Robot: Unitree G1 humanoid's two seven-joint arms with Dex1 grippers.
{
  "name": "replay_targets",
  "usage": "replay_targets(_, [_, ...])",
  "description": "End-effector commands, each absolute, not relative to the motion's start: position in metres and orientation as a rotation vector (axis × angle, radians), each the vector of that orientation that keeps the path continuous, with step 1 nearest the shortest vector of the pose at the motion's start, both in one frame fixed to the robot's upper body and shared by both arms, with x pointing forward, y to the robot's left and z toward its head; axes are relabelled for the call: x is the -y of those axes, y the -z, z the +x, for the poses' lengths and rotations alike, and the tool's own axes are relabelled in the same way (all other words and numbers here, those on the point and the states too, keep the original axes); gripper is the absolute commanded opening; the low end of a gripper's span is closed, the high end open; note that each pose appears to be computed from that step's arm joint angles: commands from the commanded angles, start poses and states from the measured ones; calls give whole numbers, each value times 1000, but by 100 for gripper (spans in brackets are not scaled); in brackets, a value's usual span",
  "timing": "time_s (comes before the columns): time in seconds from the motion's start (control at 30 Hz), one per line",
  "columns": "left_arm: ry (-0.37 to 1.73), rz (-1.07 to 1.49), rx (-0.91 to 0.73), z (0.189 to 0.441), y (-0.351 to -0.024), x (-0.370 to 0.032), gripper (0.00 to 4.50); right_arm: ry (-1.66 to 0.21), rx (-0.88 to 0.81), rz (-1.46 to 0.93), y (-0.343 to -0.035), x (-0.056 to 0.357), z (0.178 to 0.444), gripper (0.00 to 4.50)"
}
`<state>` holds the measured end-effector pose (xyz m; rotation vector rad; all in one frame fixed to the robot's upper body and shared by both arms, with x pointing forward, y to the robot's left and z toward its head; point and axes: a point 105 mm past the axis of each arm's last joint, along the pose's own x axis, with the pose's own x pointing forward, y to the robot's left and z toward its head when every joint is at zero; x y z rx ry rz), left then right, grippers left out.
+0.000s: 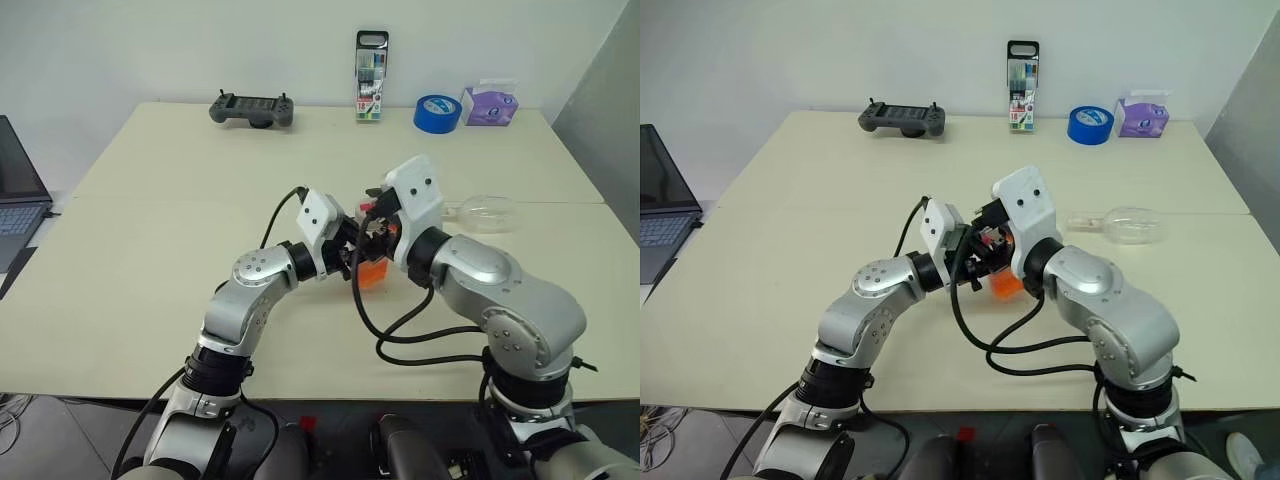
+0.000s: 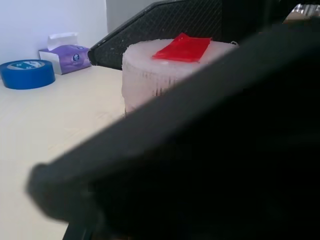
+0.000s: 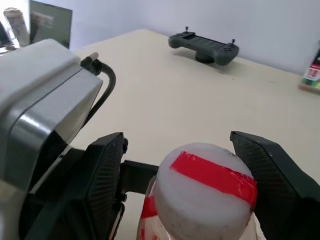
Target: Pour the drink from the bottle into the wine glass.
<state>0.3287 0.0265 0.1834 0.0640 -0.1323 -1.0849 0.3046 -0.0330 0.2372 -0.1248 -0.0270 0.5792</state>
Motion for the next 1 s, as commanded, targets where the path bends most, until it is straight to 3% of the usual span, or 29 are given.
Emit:
replay_targets(0.03, [1116, 93, 216, 325, -203, -21, 195, -462, 75, -100, -252, 49, 308, 362])
replay_targets(0.4, [1099, 105, 218, 333, -203, -22, 195, -377, 63, -80, -256, 56, 307, 362])
replay_targets(0.5, [1094, 107, 217, 334, -203, -22, 195, -334, 81, -66, -261, 60, 307, 304])
replay_targets(0.6, [1089, 108, 216, 335, -203, -23, 195, -299, 90, -87, -264, 63, 307, 210])
replay_targets(0.77, [1083, 110, 216, 337, -203, -24, 195, -242, 100, -132, -266, 70, 310, 198])
replay_targets(0.93, [1087, 103, 216, 337, -203, -22, 194, -497, 113, -206, -265, 65, 315, 198])
replay_targets(1.0, [1093, 98, 215, 336, -203, -19, 194, -819, 153, -125, -270, 51, 298, 198])
